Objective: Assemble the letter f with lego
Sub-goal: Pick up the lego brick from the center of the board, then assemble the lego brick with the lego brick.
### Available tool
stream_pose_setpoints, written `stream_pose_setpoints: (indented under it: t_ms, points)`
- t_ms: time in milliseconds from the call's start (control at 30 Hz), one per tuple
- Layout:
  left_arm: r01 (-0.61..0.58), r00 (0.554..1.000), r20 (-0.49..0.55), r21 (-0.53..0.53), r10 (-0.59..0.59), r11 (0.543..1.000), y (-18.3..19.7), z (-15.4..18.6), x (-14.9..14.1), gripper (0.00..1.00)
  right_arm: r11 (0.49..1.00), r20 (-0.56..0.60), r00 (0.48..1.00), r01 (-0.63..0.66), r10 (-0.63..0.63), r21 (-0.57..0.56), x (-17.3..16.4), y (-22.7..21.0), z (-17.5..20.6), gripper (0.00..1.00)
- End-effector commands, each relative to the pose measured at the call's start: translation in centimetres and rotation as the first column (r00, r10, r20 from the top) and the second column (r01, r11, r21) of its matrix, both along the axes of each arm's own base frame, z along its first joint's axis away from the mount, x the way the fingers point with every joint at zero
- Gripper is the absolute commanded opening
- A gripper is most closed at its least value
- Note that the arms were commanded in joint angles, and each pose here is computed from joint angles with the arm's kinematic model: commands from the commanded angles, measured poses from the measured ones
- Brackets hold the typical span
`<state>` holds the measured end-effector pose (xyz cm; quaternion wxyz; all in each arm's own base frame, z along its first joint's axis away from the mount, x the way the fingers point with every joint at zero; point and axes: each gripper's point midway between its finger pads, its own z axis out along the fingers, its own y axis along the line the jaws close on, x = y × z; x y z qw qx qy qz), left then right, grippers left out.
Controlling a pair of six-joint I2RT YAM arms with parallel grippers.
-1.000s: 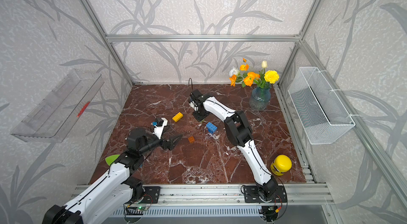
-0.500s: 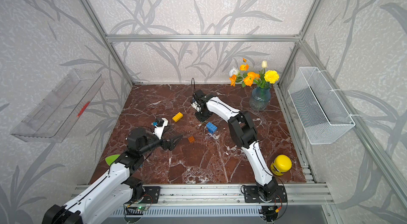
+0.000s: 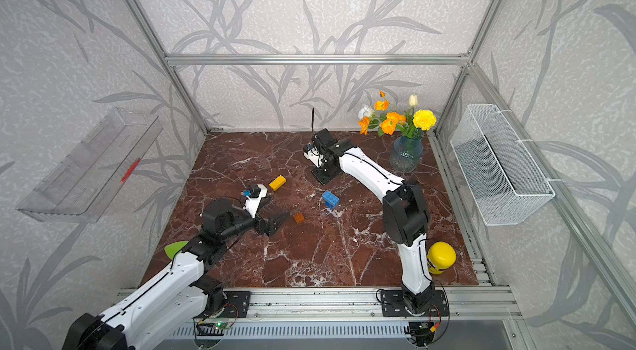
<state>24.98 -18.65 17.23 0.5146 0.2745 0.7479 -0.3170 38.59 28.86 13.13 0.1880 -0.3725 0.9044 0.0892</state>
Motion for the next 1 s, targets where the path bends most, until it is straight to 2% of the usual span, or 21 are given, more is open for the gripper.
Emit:
stream_pose_setpoints:
  t_ms: [0,200,367,967]
  points:
    - [0.034,0.998,0.057,0.001,-0.034,0.999,-0.6,1.4,0.0,0.99,0.999,0.002,0.999,-0.043,0.043,-0.011,-1.2,-1.1,1.0,0.30]
    - [0.016,0.998,0.062,0.008,-0.016,1.000,-0.4,1.4,0.1,0.99,0.995,-0.060,0.995,-0.086,0.082,-0.060,-3.0,-2.6,-0.2,0.30]
    - [0.008,0.998,0.060,0.013,-0.008,1.000,-0.3,1.4,0.1,0.99,0.994,-0.074,0.993,-0.098,0.095,-0.050,-3.7,-3.1,-0.6,0.30]
    - [-0.008,0.999,0.054,0.029,0.006,1.000,0.0,1.0,0.2,0.99,0.994,-0.082,0.991,-0.104,0.101,-0.032,-3.9,-2.9,-1.8,0.30]
